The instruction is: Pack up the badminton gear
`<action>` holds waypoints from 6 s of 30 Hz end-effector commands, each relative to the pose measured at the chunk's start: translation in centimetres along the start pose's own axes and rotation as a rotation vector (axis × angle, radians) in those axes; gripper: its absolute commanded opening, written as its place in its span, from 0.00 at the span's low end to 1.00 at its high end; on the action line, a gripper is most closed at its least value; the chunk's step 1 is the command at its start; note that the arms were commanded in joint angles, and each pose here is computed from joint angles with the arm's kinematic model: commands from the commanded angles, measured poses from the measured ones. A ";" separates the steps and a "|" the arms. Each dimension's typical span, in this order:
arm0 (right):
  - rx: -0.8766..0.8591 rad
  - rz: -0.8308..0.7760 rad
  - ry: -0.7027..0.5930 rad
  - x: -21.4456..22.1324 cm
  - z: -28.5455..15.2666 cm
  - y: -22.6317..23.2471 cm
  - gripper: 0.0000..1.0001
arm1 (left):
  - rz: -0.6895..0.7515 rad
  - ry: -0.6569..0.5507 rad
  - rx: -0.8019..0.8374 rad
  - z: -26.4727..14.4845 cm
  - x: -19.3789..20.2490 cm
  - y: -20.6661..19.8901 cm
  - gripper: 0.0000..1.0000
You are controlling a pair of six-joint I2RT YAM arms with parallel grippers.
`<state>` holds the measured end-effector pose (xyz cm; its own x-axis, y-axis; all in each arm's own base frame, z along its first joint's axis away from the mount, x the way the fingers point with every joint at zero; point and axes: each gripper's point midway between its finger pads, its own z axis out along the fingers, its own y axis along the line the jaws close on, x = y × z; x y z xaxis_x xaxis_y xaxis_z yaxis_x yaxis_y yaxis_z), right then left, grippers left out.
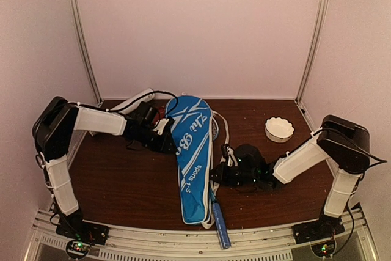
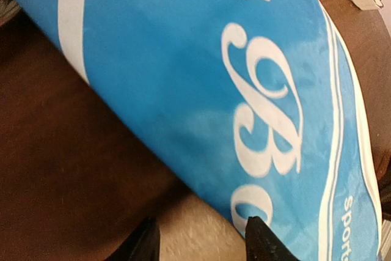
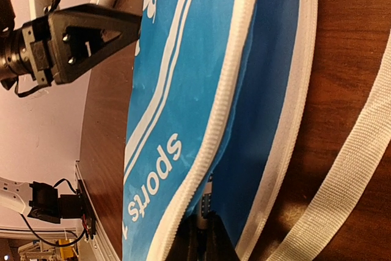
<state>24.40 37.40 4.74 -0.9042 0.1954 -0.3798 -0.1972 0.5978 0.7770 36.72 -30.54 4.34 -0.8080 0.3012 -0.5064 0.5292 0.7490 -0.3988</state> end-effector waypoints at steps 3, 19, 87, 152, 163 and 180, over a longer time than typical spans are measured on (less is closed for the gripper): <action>-0.128 -0.024 -0.040 -0.6 -0.3 2.6 0.00 | -0.050 -0.063 -0.070 -3.7 2.5 -2.9 0.51; -0.121 0.005 -0.035 0.3 0.3 2.3 0.00 | -0.128 0.062 -0.240 -0.4 9.2 -9.6 0.72; -0.283 -0.054 -0.406 -14.0 0.9 5.7 0.07 | 0.430 0.446 -0.251 2.4 15.8 -7.2 0.19; 0.230 -0.926 0.238 15.2 -6.9 1.8 0.60 | 0.256 0.186 -0.269 -5.0 16.9 -16.3 0.53; 0.268 -0.931 0.226 14.7 -6.6 2.1 0.53 | 0.279 0.274 -0.307 -3.7 18.8 -16.5 0.45; 0.292 -0.945 0.116 12.3 -6.1 4.8 0.37 | 0.308 0.296 -0.191 -3.2 20.0 -17.8 0.02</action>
<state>8.33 37.00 5.02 -0.4776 -0.5791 -0.6607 -0.8011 0.5958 0.0570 11.49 -35.17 3.34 -0.6904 0.6479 -0.3216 0.6914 0.7218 -0.0301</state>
